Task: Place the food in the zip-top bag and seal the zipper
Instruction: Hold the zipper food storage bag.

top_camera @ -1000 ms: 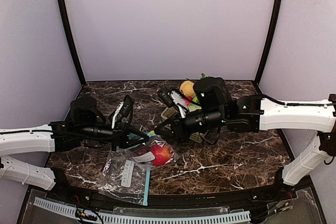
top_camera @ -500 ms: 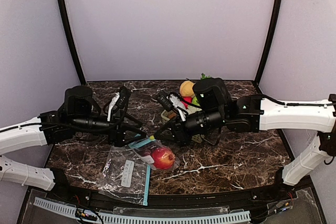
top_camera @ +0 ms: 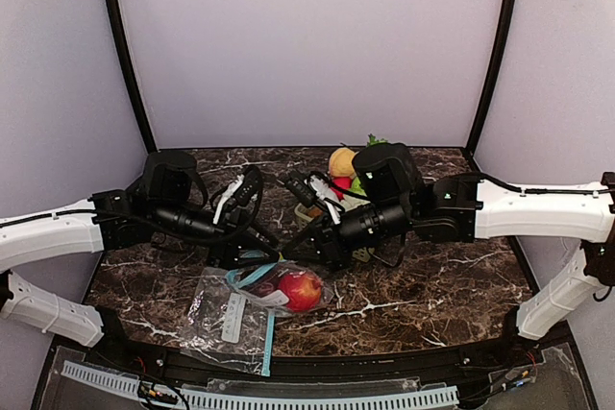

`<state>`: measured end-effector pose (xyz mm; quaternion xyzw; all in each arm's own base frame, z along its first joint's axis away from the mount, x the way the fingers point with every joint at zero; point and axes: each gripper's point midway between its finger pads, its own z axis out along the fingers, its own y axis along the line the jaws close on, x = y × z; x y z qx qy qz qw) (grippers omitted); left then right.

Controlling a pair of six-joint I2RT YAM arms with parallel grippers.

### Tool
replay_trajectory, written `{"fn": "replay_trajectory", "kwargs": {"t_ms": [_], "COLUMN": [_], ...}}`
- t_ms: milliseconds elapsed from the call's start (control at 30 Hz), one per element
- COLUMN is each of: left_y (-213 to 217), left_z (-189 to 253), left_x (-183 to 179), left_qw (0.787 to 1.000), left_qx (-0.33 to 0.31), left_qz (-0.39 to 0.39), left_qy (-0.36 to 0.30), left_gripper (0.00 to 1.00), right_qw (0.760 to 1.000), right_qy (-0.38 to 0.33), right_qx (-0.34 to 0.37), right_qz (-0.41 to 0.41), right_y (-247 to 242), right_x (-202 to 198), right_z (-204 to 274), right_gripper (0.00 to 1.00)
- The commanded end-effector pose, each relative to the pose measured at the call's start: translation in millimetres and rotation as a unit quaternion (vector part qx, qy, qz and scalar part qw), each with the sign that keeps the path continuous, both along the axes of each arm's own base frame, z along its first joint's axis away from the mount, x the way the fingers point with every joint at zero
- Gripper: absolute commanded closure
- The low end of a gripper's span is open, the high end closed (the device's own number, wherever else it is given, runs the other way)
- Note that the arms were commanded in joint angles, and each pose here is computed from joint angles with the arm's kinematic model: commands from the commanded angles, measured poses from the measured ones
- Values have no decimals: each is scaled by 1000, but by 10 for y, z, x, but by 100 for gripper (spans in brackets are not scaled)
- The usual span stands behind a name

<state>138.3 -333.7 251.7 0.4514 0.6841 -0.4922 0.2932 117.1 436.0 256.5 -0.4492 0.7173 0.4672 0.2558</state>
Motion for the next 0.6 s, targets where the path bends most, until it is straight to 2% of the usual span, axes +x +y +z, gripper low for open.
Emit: {"fn": "replay_trajectory", "kwargs": {"t_ms": [0,367,567], "left_y": [-44,-74,-61], "left_z": [78,2,-13], "left_x": [-123,-128,-138], "left_qw": [999,999,999], "left_qx": [-9,-6,-10], "left_qz": [-42,-48,-45], "left_qy": [8,22,26], "left_gripper": [58,82,98], "right_qw": [1000,1000,1000], "right_qy": [-11,-11,-11], "right_qx": [23,21,12], "right_qz": [4,-7,-21], "right_y": [21,15,0], "right_x": [19,75,127], "right_z": [185,169,129], "right_gripper": [100,100,100]}}
